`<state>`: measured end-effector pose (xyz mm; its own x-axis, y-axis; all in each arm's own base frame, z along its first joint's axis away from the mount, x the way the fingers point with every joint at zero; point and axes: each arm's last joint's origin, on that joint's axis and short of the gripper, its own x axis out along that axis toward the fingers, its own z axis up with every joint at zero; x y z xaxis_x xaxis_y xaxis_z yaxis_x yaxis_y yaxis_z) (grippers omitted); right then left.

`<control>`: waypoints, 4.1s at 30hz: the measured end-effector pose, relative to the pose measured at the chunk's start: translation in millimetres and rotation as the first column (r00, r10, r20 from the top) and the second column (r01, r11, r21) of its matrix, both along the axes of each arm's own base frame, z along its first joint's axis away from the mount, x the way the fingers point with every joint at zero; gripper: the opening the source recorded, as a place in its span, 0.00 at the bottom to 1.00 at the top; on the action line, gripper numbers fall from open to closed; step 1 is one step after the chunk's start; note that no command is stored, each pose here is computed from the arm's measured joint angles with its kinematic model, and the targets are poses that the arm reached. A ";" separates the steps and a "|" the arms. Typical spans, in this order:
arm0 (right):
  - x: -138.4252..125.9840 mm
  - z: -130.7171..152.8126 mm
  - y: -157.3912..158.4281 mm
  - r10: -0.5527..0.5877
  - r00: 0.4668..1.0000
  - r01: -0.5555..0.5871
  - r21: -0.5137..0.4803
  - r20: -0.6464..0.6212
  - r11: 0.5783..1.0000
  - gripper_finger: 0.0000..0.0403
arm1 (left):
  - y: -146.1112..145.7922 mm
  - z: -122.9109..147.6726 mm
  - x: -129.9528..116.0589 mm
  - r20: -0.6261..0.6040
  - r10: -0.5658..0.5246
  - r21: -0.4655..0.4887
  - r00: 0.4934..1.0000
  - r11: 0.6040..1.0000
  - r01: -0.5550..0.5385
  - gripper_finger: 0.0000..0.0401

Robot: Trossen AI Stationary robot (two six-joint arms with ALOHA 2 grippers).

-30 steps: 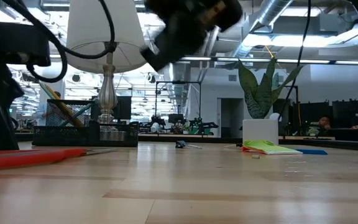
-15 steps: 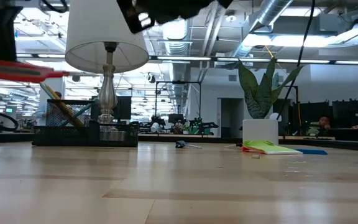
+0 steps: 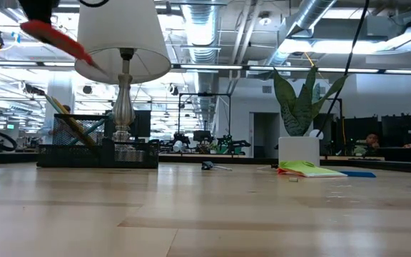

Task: Pick and place office supplies into organizer
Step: Put the red scissors into the black desk organizer

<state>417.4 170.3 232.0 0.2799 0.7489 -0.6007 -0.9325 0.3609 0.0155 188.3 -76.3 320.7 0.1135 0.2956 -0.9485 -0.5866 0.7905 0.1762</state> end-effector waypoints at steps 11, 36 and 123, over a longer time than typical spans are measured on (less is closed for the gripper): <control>-1.7 0.2 4.0 0.009 1.000 -0.009 -0.001 0.001 1.000 0.00 | 58.7 44.1 -60.7 0.183 0.305 -0.339 0.935 0.912 -0.231 0.01; 2.6 2.1 -0.8 -0.006 1.000 0.005 0.011 0.029 1.000 0.00 | 98.7 16.6 -27.6 0.031 0.359 -0.515 0.933 0.806 -0.293 0.03; 80.4 22.6 -50.0 -0.585 0.342 0.761 0.148 0.735 0.631 0.20 | 34.3 27.4 -1.1 0.339 0.050 -0.539 0.940 0.828 0.150 0.05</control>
<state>497.9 120.3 254.6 0.9967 0.0029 -0.0809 -0.0528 0.7811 -0.6222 187.2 -42.0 348.1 0.4428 -0.2785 -0.8523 -0.4864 0.7239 -0.4893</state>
